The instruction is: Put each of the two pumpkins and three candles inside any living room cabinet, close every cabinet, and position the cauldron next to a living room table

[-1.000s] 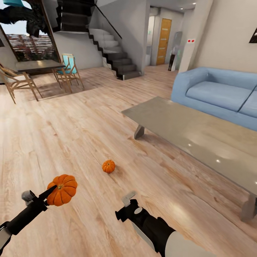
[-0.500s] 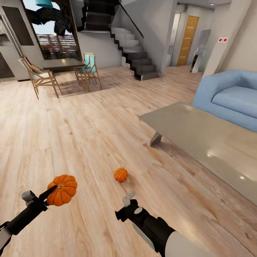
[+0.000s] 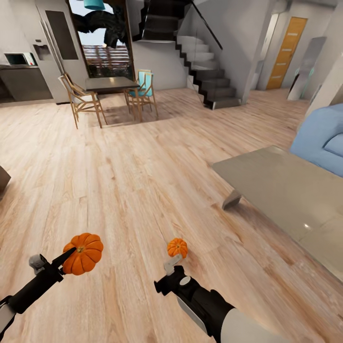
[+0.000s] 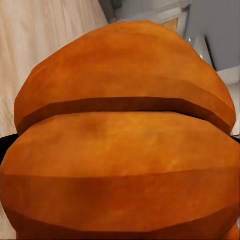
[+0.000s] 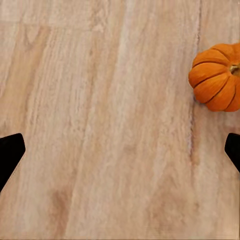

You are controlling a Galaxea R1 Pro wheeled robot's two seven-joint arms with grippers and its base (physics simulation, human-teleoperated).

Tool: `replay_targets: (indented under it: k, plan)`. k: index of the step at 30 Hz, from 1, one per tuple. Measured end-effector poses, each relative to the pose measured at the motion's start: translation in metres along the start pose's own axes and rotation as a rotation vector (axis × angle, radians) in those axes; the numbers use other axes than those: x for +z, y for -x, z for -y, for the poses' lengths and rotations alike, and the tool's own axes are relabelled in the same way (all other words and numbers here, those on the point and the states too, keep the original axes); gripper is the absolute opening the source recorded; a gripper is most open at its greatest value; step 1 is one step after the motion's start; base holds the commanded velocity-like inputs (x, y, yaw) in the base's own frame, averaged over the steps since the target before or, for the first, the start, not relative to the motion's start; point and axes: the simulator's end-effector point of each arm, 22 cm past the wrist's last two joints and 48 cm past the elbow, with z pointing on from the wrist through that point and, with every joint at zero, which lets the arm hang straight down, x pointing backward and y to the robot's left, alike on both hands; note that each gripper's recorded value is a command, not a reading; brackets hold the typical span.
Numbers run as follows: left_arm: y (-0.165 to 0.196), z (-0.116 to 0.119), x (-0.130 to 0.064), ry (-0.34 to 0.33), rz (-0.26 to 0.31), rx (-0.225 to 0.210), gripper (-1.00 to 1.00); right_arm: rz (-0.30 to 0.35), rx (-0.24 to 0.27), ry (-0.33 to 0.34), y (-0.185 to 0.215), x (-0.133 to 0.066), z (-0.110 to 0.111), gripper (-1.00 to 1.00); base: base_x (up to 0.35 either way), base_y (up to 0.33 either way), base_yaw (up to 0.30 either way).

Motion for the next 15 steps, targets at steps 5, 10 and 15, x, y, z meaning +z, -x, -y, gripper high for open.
replay_targets:
  k: [5,10,15]
  plan:
    - [0.000,0.000,0.000,0.000,0.000,0.000,-1.00,0.034,0.003,-0.002,0.007,0.000,0.002,1.00,0.336,0.000,0.024]
    - [0.000,0.000,0.000,0.001,-0.001,0.001,-1.00,0.049,0.004,-0.002,0.009,0.000,0.003,1.00,0.336,0.000,0.001]
    - [0.000,0.000,0.000,0.001,-0.001,0.000,-1.00,0.056,0.002,0.000,0.012,-0.001,0.002,1.00,0.336,0.000,0.000]
